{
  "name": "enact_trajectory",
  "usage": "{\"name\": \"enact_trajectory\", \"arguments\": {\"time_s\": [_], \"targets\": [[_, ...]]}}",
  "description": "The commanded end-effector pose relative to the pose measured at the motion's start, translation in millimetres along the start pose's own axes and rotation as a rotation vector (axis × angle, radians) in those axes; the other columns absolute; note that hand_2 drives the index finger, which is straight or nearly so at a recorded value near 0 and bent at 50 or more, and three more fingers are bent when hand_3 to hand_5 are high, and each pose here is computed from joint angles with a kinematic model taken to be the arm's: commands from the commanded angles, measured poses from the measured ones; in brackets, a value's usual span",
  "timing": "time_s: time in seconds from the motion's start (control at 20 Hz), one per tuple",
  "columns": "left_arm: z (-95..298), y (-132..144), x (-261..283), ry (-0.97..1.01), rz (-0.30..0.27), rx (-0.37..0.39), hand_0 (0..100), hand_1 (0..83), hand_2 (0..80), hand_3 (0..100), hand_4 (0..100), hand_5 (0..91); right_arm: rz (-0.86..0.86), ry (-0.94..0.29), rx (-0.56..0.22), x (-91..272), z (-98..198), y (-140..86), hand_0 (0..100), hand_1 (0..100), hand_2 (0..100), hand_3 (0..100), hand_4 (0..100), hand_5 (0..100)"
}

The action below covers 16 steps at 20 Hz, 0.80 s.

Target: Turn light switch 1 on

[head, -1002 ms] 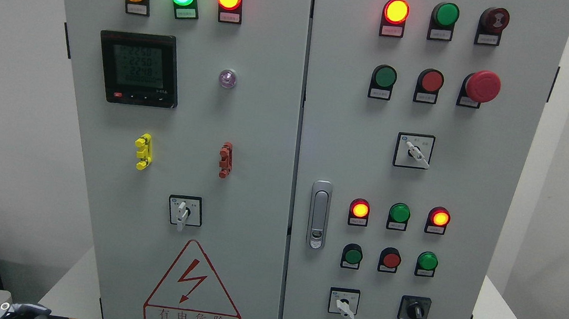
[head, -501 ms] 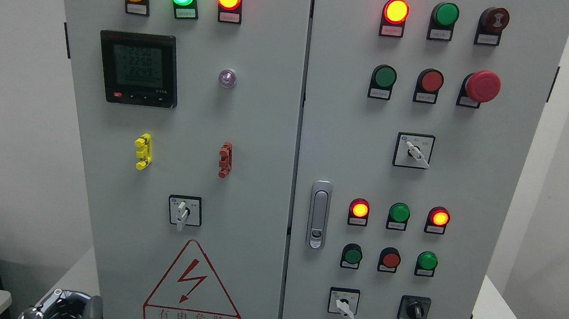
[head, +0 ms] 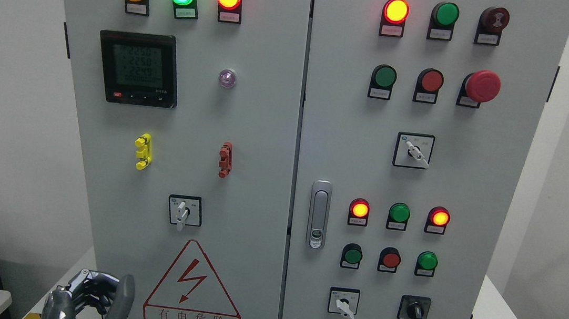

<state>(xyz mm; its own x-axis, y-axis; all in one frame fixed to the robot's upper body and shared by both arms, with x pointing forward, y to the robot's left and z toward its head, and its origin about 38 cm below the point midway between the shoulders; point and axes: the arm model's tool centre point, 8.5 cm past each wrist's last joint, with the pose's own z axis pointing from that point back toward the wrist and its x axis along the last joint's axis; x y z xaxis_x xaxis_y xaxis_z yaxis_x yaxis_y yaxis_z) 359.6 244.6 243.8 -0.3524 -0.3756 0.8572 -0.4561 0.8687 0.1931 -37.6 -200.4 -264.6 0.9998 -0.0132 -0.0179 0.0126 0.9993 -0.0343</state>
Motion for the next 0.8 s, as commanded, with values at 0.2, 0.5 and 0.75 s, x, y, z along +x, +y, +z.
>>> {"name": "enact_trajectory", "arguments": {"time_s": [0.2, 0.5, 0.75], "targets": [[-7, -38, 30, 0.024, 0.06, -0.013, 18, 41.0, 61.3, 81, 83, 76.3, -0.008, 0.001, 0.003, 0, 0, 1, 12, 39, 0, 0, 0, 0], [-17, -41, 27, 0.125, 0.108, 0.011, 18, 41.2, 61.3, 82, 83, 76.5, -0.008, 0.001, 0.003, 0, 0, 1, 12, 39, 0, 0, 0, 0], [-25, -47, 26, 0.149, 0.102, 0.009, 18, 41.4, 61.1, 82, 83, 76.4, -0.008, 0.001, 0.003, 0, 0, 1, 12, 39, 0, 0, 0, 0]]}}
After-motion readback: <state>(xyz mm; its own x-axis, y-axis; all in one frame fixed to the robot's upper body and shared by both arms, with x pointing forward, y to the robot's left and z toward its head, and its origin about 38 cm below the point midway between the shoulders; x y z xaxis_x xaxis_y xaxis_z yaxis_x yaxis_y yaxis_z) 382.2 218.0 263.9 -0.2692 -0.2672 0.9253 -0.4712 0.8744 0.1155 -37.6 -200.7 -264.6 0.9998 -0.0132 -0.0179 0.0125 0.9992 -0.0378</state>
